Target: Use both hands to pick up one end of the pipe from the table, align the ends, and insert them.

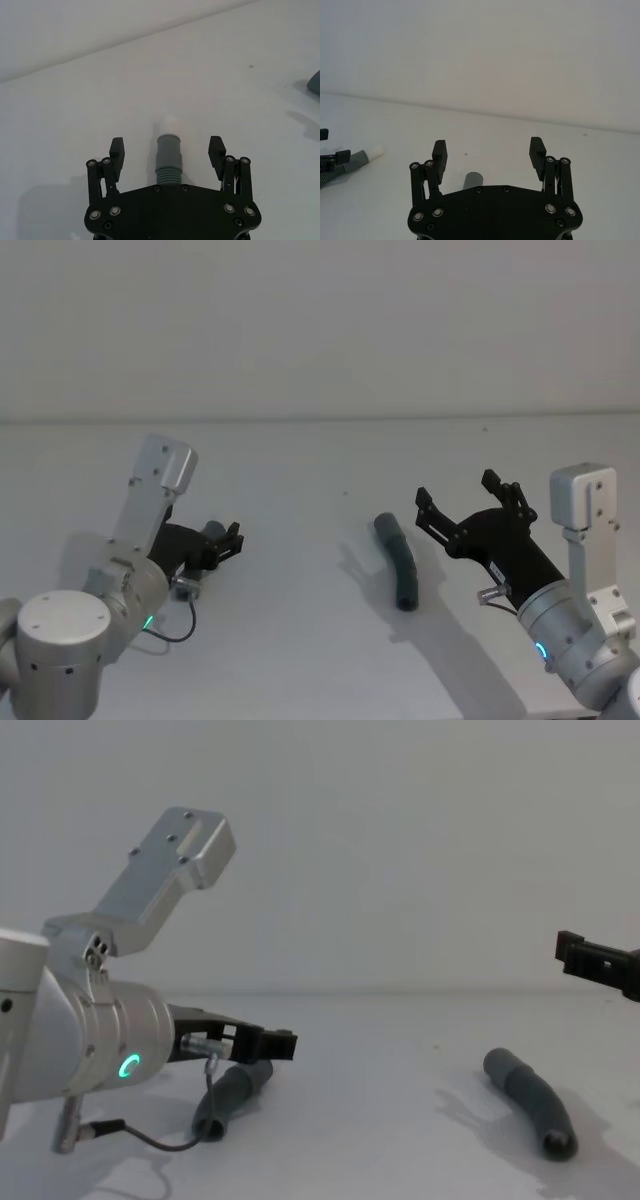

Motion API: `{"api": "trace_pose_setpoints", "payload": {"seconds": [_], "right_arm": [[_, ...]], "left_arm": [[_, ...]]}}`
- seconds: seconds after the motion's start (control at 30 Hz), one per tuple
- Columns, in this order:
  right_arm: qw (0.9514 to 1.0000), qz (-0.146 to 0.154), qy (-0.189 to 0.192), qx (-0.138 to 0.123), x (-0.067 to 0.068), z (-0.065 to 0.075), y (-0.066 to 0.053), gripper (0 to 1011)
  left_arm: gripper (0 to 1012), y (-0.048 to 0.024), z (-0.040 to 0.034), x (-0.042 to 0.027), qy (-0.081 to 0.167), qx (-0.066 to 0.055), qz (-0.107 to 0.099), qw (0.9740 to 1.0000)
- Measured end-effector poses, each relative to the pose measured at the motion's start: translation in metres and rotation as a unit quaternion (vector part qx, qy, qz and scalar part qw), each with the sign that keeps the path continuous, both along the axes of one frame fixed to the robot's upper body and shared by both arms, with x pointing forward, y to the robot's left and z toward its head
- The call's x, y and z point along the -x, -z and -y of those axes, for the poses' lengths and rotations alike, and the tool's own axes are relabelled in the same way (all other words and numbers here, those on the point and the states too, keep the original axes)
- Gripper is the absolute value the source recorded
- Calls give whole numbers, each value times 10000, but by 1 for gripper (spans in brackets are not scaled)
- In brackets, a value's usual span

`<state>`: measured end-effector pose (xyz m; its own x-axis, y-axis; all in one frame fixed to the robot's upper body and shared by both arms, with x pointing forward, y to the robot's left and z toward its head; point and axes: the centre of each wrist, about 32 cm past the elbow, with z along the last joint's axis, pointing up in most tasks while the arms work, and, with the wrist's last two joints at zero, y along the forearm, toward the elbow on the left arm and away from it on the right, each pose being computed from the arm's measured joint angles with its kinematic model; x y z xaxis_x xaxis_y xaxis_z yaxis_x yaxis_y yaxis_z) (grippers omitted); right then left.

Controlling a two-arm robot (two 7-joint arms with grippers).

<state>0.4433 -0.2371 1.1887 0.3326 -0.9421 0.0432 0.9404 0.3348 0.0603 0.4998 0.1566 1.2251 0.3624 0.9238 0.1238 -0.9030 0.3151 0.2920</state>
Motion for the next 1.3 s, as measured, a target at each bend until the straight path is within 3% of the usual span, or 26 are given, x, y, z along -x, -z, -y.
{"api": "trace_pose_setpoints", "payload": {"seconds": [0.23,0.63,1.17,1.3], "right_arm": [[10000,0,0,0,0,0,0,1000],[10000,0,0,0,0,0,0,1000],[10000,0,0,0,0,0,0,1000],[10000,0,0,0,0,0,0,1000]], "left_arm": [[1001,-7,-29,-13,-1,-9,-109,9999],[1001,89,-80,-78,2,98,-415,9991],[1001,155,-75,-137,47,132,-566,9983],[935,164,-62,-142,59,124,-580,9982]]}}
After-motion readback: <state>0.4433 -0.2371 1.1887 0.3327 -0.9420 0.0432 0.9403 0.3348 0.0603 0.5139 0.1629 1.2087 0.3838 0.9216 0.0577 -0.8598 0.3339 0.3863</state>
